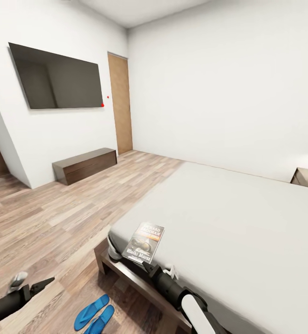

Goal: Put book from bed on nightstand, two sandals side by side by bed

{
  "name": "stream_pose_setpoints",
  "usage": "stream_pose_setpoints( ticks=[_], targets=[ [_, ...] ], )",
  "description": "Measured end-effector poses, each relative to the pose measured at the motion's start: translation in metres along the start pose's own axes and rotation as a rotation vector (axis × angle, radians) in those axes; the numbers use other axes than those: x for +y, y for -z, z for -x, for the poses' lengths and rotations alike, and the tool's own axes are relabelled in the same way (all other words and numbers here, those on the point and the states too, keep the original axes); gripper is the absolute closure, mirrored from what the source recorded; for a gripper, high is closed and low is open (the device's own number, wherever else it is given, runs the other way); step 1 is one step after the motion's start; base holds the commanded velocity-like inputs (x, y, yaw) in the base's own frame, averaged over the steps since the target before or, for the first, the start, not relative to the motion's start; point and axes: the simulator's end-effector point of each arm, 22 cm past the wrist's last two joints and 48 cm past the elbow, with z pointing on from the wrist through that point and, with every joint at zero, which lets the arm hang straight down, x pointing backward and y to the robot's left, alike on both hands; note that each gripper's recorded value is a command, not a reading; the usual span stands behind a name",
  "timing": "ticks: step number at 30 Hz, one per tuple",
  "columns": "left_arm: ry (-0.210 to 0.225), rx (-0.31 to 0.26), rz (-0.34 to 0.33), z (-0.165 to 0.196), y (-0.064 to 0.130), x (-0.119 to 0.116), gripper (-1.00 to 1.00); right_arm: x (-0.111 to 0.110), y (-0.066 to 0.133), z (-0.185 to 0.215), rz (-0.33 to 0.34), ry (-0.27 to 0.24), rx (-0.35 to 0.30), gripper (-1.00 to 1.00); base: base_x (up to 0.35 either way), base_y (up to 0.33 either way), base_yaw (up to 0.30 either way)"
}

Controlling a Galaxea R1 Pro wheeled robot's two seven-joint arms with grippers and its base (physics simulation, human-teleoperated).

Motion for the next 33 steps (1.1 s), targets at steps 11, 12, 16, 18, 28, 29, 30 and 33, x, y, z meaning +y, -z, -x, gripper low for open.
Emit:
stream_pose_setpoints(
  ticks=[11, 12, 16, 18, 28, 29, 30, 33],
  targets=[
    [0.042, -0.137, 0.131, -0.054, 0.047, 0.053, -1.0, 0.0, 0.0, 0.0, 0.001, 0.001, 0.001, 1.0, 0.0, 0.0, 0.228],
    [0.049, -0.148, 0.137, -0.059, 0.049, 0.055, -1.0, 0.0, 0.0, 0.0, 0.0, 0.001, 0.0, 1.0, 0.0, 0.0, 0.255],
    [0.08, -0.184, 0.175, -0.094, 0.054, 0.064, -1.0, 0.0, 0.0, 0.0, -0.001, 0.002, -0.001, 1.0, 0.0, 0.0, 0.258],
    [0.084, -0.197, 0.193, -0.107, 0.056, 0.067, -1.0, 0.0, 0.0, 0.0, -0.001, 0.003, -0.001, 1.0, 0.0, 0.0, 0.26],
    [-0.017, -0.253, 0.438, -0.183, 0.047, 0.093, -1.0, 0.0, 0.001, 0.001, 0.002, 0.002, -0.002, 1.0, 0.0, 0.0, 0.261],
    [-0.029, -0.264, 0.473, -0.187, 0.046, 0.096, -1.0, 0.0, 0.001, 0.001, 0.002, 0.002, -0.002, 1.0, 0.0, 0.0, 0.261],
    [-0.052, -0.282, 0.535, -0.195, 0.047, 0.101, -1.0, 0.0, 0.001, 0.001, 0.002, 0.002, -0.002, 1.0, 0.0, 0.0, 0.261],
    [-0.072, -0.31, 0.605, -0.206, 0.048, 0.104, -1.0, 0.0, 0.001, 0.001, 0.003, 0.002, -0.003, 1.0, 0.0, 0.0, 0.261]
  ],
)
